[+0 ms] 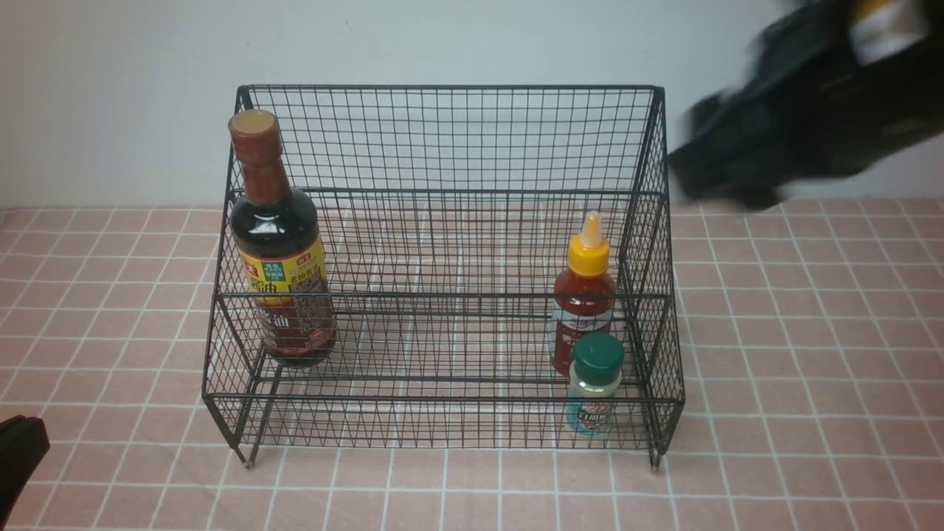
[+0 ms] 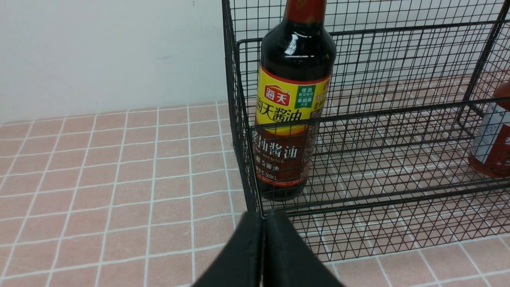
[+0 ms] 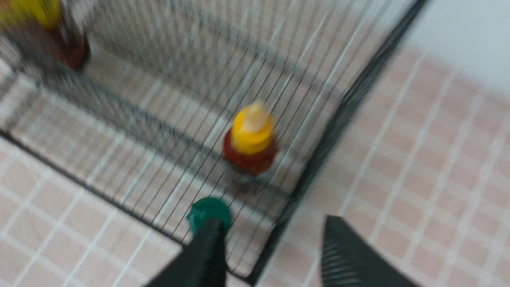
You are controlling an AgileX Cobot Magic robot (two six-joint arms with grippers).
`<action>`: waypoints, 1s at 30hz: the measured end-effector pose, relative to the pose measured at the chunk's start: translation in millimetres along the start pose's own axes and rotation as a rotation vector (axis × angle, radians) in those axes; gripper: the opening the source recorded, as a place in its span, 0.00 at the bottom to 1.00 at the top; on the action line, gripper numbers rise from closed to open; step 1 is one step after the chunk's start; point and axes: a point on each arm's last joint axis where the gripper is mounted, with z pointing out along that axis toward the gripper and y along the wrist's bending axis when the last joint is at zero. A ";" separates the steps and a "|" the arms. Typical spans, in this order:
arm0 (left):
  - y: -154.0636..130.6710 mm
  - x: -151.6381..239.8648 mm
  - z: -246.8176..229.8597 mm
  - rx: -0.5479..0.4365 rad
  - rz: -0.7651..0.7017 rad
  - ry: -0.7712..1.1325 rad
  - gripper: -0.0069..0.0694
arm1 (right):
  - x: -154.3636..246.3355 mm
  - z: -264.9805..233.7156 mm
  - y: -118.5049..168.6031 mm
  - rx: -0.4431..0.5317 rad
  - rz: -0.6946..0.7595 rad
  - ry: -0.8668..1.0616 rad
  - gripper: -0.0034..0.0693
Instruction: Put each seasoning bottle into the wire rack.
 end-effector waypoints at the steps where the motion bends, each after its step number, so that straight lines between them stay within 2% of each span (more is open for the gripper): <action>1: 0.0 0.0 0.0 0.000 0.000 0.000 0.08 | 9.5 -46.9 -15.2 0.026 0.018 -0.121 0.29; 4: 0.0 0.0 0.0 0.000 0.000 0.000 0.08 | 32.7 -94.4 -32.8 0.056 0.063 -0.242 0.13; 5: 0.0 0.0 0.0 0.000 0.000 0.000 0.08 | 39.1 -100.4 -35.3 0.059 0.070 -0.256 0.11; 7: 0.0 0.0 0.0 0.000 0.000 0.000 0.08 | 88.0 -146.6 -53.4 0.054 0.114 -0.454 0.05; 9: 0.0 -0.1 0.0 0.000 0.000 -0.001 0.08 | 122.5 -161.9 -60.3 0.039 0.117 -0.601 0.03; 10: 0.0 -0.1 0.0 0.000 0.000 -0.001 0.08 | 127.7 -158.3 -60.2 0.041 0.112 -0.602 0.03; 11: 0.0 -0.2 0.0 0.000 0.000 -0.003 0.08 | 155.9 -166.9 -64.7 0.032 0.104 -0.733 0.03; 13: -0.1 -0.6 0.0 0.001 0.000 -0.007 0.08 | 196.3 -164.2 -68.6 0.045 0.080 -0.886 0.03; 15: -0.2 -1.1 0.0 0.002 0.000 -0.012 0.08 | 214.7 -156.2 -69.0 0.054 0.071 -0.940 0.03; 16: -0.4 -2.1 0.0 0.004 0.000 -0.023 0.08 | 238.2 -149.9 -70.6 0.057 0.081 -1.006 0.03; 21: -1.1 -4.3 0.6 0.012 -0.005 -0.054 0.08 | 251.3 -114.2 -65.8 0.064 0.094 -0.957 0.03; 30: -2.4 -5.0 0.7 0.028 -0.038 -0.060 0.08 | 240.2 -121.5 -58.6 0.012 0.044 -1.091 0.03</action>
